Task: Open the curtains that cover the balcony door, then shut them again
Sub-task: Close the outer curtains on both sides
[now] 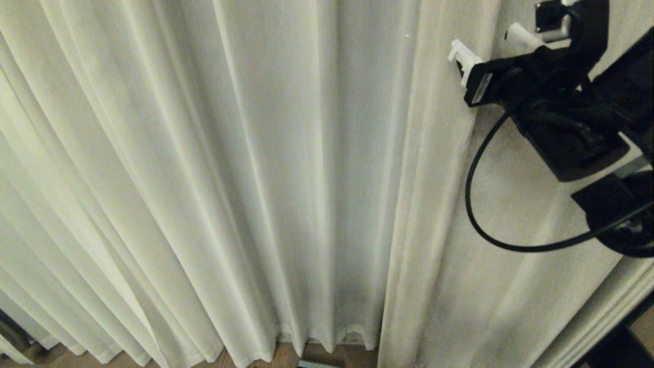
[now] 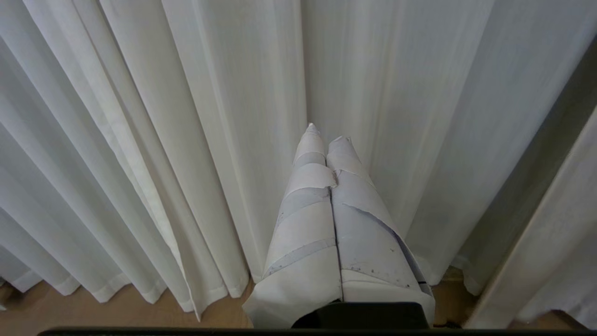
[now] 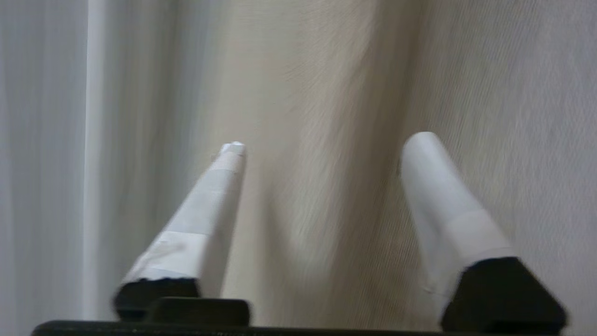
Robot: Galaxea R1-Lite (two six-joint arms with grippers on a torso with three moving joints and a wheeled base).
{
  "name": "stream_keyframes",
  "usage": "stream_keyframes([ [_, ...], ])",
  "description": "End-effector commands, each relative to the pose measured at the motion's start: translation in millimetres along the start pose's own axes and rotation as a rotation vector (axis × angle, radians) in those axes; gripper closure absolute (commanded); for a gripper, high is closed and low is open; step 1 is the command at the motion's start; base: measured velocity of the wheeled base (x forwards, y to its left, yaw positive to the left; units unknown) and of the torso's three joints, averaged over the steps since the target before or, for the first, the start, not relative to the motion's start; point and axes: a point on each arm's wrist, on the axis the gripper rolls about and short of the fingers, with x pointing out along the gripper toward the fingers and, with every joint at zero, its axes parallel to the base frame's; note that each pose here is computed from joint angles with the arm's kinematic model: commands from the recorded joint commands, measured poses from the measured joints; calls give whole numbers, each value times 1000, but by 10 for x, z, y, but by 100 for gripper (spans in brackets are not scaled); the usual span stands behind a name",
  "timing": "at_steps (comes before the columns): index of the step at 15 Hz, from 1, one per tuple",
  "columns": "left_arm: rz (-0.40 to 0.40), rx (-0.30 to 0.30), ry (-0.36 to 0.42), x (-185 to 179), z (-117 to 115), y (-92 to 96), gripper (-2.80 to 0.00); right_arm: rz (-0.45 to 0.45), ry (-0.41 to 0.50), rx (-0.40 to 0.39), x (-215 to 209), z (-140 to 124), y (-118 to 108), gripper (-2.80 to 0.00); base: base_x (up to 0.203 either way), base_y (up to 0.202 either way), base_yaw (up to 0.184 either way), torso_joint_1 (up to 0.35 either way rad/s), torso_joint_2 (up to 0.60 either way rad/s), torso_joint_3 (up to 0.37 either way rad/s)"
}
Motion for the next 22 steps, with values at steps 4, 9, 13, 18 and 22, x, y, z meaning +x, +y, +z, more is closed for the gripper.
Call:
stream_keyframes([
  [4, 1, 0, -1, -1, 1, 0, 0, 16, 46, -7, -879, 236, -321, -280, 0, 0, 0, 0, 0, 0],
  [9, 1, 0, -1, 0, 0, 0, 0, 32, 91, 19, -1850, 247, -584, -280, 0, 0, 0, 0, 0, 0],
  [13, 1, 0, 0, 1, -3, 0, 0, 46, 133, 40, -2323, 154, -678, 0, 0, 0, 0, 0, 0, 0],
  [18, 1, 0, -1, -1, 1, 0, 0, 49, 176, 78, -2579, 11, -700, 0, 0, 0, 0, 0, 0, 0],
  [22, 1, 0, -1, -1, 1, 0, 0, -34, 264, 70, -2694, -147, -757, 0, 0, 0, 0, 0, 0, 0],
])
